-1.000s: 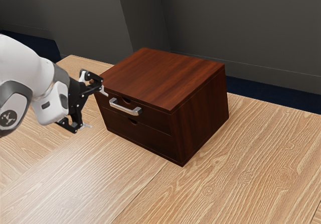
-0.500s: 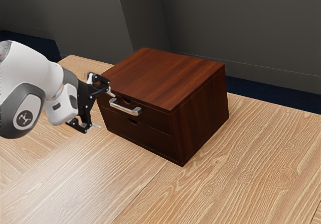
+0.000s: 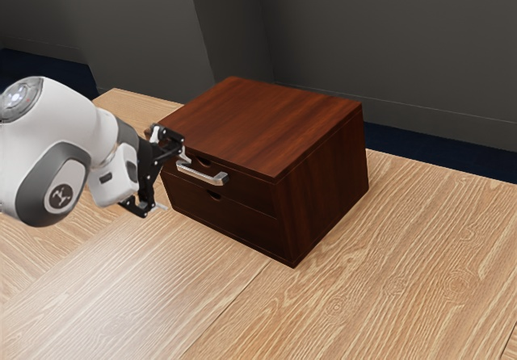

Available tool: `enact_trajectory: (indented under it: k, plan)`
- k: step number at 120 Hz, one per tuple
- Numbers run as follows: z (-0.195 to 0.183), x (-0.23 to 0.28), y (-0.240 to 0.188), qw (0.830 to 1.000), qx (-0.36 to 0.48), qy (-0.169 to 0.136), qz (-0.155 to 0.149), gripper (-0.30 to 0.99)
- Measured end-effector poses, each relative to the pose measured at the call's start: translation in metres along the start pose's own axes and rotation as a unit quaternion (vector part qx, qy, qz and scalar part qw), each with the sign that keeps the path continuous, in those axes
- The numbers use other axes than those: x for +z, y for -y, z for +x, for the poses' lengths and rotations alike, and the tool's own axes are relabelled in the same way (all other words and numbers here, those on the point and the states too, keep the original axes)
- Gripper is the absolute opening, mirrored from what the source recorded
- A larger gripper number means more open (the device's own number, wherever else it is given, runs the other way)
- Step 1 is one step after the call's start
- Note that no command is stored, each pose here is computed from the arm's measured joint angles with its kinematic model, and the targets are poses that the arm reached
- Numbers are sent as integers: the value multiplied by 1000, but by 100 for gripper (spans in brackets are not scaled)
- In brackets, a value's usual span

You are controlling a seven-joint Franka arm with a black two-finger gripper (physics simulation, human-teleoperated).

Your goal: Pull the drawer handle with one arm to open the drawer

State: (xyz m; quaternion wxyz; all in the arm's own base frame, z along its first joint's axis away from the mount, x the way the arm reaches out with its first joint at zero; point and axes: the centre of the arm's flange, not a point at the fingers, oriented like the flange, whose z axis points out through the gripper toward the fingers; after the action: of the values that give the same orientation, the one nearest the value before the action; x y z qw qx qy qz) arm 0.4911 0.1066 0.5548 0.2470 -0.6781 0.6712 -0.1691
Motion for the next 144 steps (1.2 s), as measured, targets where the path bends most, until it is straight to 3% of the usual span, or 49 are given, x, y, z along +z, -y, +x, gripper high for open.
enact_trajectory:
  k: [144]
  plan:
    - [6,58,-1,1000,8,11,-1,69]
